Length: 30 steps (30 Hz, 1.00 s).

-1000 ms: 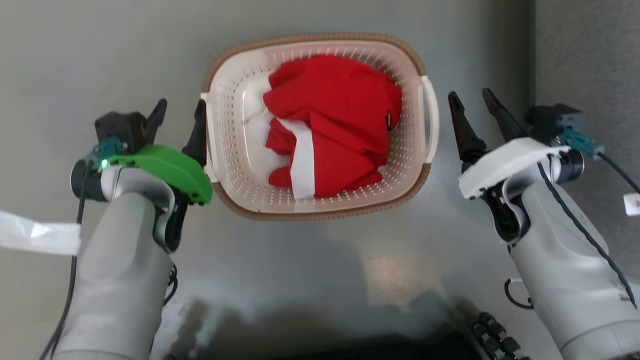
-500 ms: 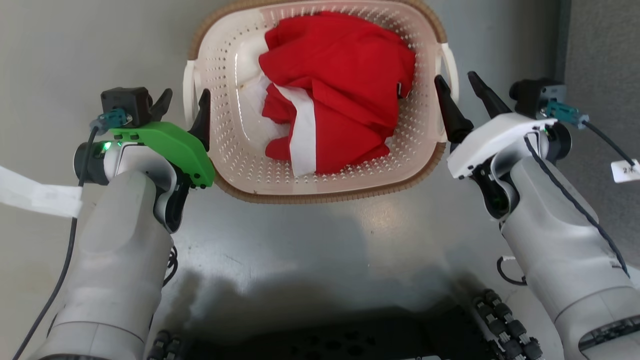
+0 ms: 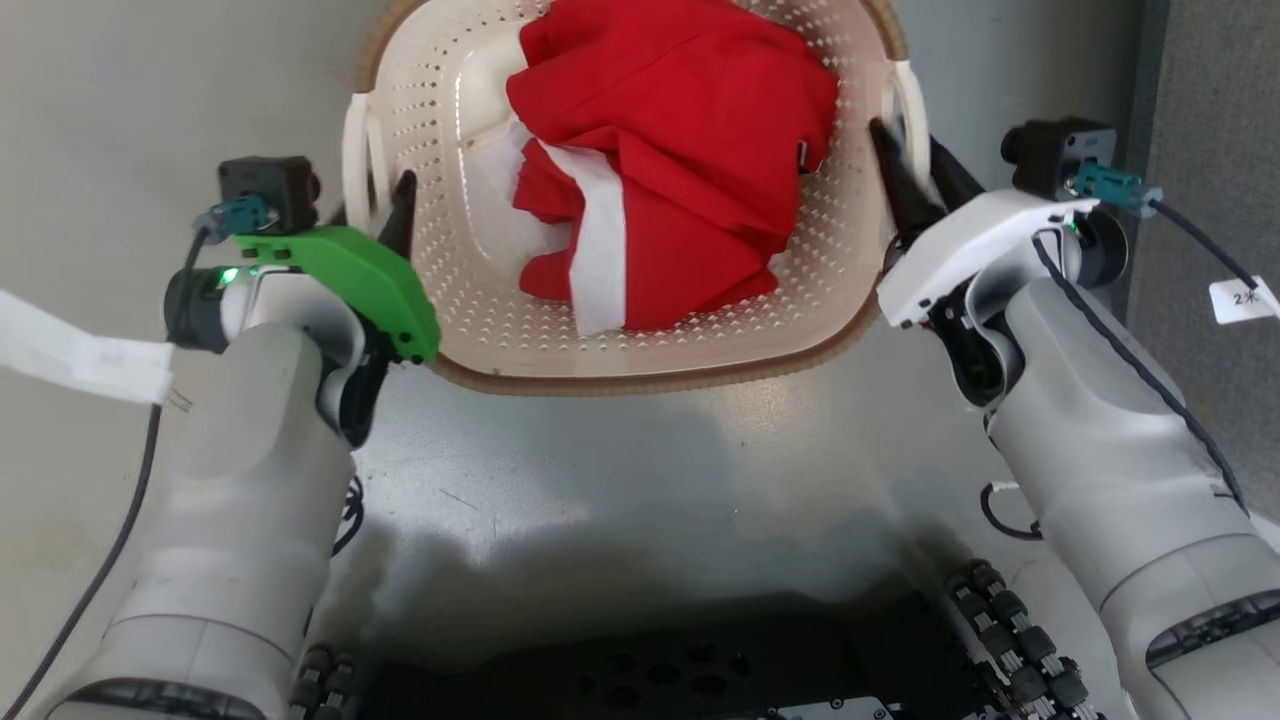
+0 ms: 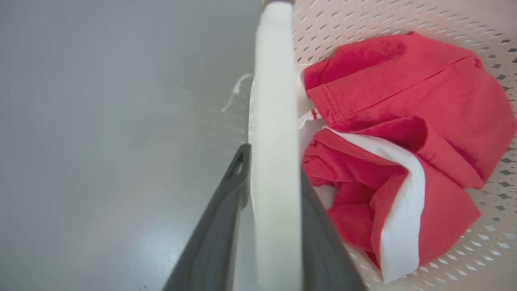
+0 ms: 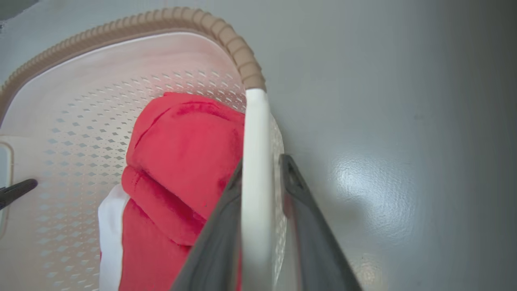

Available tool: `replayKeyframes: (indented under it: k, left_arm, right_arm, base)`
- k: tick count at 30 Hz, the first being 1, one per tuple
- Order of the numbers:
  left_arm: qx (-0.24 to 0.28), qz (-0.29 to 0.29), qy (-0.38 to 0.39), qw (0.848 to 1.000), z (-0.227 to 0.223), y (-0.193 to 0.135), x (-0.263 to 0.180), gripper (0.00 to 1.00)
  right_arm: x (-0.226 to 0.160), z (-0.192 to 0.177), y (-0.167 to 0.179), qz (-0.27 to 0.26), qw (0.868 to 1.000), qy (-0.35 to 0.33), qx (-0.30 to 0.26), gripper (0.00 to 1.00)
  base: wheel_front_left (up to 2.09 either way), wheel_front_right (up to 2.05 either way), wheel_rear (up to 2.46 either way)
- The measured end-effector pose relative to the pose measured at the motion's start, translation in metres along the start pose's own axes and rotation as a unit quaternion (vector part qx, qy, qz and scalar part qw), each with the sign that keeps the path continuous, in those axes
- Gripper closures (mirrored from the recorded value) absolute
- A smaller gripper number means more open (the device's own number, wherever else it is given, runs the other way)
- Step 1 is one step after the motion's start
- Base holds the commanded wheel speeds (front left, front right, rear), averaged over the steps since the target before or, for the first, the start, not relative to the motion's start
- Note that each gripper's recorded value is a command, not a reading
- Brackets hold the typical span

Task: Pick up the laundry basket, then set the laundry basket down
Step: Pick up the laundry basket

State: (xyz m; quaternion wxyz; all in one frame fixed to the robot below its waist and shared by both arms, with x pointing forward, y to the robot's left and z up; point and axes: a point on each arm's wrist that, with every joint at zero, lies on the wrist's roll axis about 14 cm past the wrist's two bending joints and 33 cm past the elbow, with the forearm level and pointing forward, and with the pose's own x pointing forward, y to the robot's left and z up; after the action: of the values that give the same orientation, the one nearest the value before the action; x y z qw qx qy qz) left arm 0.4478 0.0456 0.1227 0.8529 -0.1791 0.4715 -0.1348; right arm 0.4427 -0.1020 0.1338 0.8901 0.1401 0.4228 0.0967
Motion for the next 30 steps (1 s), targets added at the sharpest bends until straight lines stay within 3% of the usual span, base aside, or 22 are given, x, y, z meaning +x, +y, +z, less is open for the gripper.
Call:
replayKeyframes:
  k: [1,2,16,30]
  left_arm:
    - [-0.002,-0.002,0.000,1.000,0.000,-0.002,0.001,0.96]
    - [-0.003,-0.004,-0.001,1.000,0.002,-0.003,0.002,1.00]
    - [0.002,-0.009,0.007,1.000,0.004,-0.012,-0.004,1.00]
    - [0.012,-0.021,0.032,0.999,0.015,-0.037,-0.033,1.00]
  right_arm:
    - [0.001,0.001,0.001,0.001,1.000,-0.001,0.001,1.00]
    - [0.001,0.001,0.003,0.003,1.000,-0.001,0.002,1.00]
    - [-0.006,0.009,0.007,0.004,1.000,-0.004,0.000,1.00]
    - [-0.041,0.023,0.015,-0.003,1.000,0.002,-0.007,1.00]
  base:
    - [0.00,0.00,0.00]
    - [0.00,0.00,0.00]
    - [0.00,0.00,0.00]
    - [0.00,0.00,0.00]
